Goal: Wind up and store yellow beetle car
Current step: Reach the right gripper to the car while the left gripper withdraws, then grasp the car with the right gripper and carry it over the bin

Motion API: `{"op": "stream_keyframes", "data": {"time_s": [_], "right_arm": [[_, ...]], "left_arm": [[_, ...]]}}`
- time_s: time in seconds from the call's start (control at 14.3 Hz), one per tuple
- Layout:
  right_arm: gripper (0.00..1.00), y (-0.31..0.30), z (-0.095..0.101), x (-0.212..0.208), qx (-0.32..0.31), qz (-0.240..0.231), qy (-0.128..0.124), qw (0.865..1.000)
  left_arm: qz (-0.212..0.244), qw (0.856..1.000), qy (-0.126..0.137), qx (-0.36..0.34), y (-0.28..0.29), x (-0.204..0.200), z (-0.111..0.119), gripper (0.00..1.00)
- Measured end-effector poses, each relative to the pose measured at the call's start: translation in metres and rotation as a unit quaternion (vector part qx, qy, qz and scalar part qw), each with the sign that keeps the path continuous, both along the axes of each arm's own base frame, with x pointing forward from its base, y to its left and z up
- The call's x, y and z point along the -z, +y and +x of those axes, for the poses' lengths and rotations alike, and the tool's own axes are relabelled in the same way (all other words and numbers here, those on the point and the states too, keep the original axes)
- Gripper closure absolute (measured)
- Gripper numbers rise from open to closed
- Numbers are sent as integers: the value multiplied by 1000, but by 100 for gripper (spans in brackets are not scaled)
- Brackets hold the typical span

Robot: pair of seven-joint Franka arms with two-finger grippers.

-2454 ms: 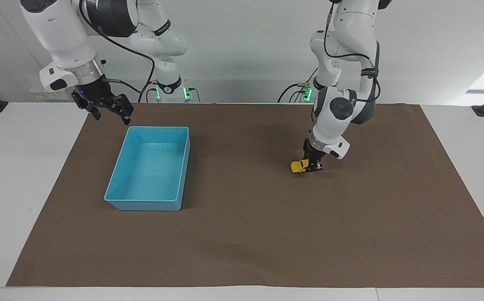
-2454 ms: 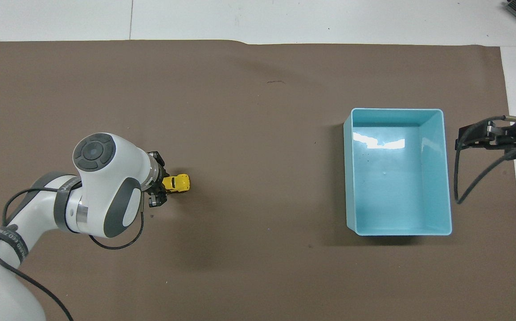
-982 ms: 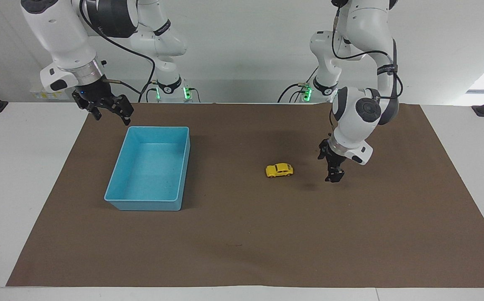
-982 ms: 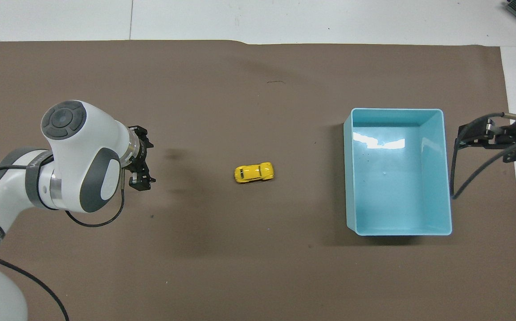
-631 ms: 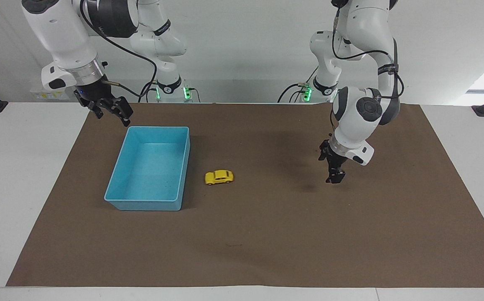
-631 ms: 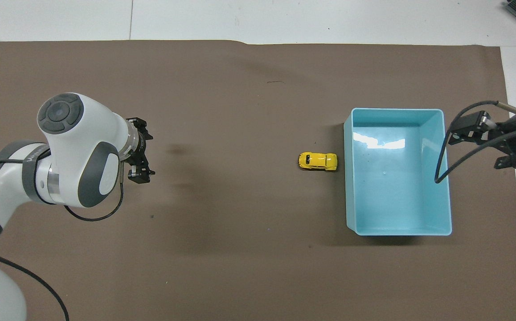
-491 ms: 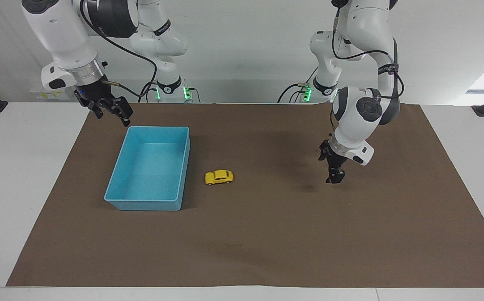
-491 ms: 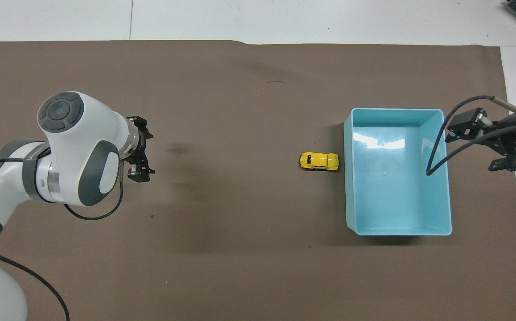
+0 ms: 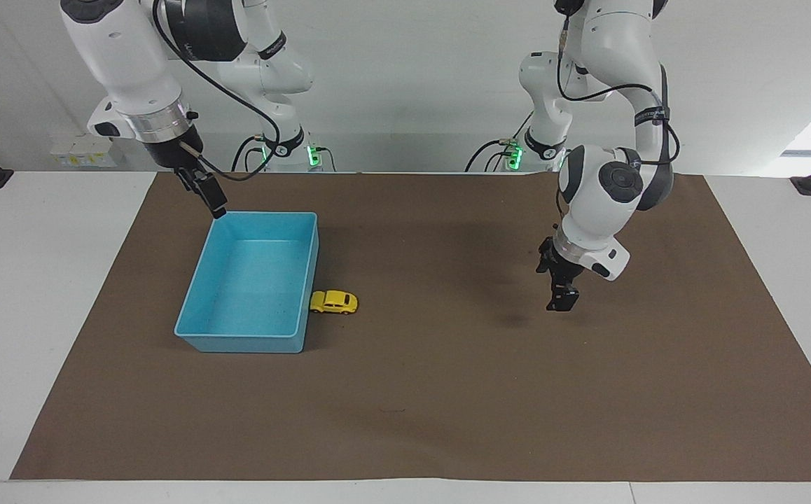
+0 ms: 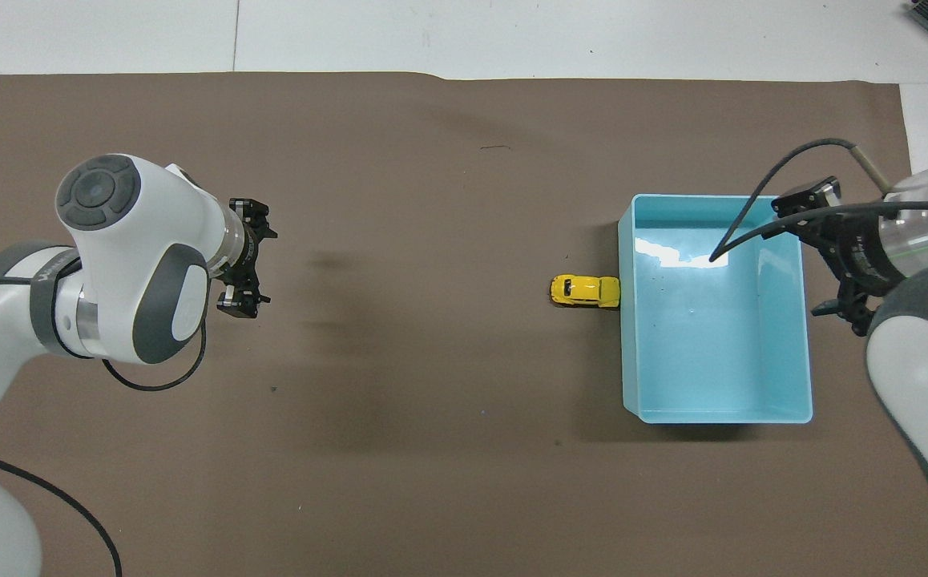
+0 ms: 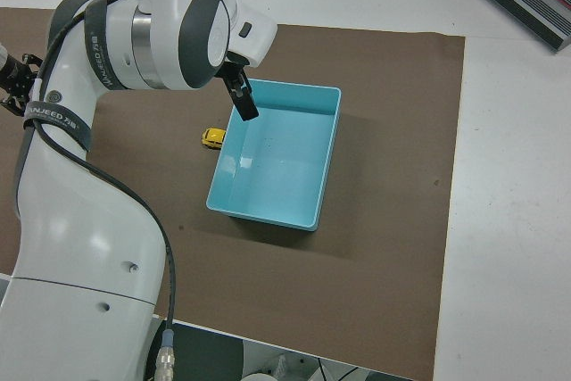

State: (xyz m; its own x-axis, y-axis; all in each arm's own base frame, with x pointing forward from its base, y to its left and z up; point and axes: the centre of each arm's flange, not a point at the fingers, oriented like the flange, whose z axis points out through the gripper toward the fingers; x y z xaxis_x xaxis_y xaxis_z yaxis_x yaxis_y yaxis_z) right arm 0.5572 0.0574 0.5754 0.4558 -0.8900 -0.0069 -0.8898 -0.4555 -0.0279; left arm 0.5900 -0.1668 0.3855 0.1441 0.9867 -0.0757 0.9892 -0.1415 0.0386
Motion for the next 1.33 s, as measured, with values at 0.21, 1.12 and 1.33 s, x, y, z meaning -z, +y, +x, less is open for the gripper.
{"op": "stream_keyframes", "data": {"time_s": [0.21,1.12,1.33], "right_arm": [[0,29,6,28,65,3,-1,998],[0,115,41,151,286,14,-7,958],[0,131,41,174,299,-18,-17,954]], "left_arm": [[-4,1000,-22,19,17,-31,13,0],[15,964,-114,242,97,-146,7,0],[21,938,-102,330,103,-151,1,0]]}}
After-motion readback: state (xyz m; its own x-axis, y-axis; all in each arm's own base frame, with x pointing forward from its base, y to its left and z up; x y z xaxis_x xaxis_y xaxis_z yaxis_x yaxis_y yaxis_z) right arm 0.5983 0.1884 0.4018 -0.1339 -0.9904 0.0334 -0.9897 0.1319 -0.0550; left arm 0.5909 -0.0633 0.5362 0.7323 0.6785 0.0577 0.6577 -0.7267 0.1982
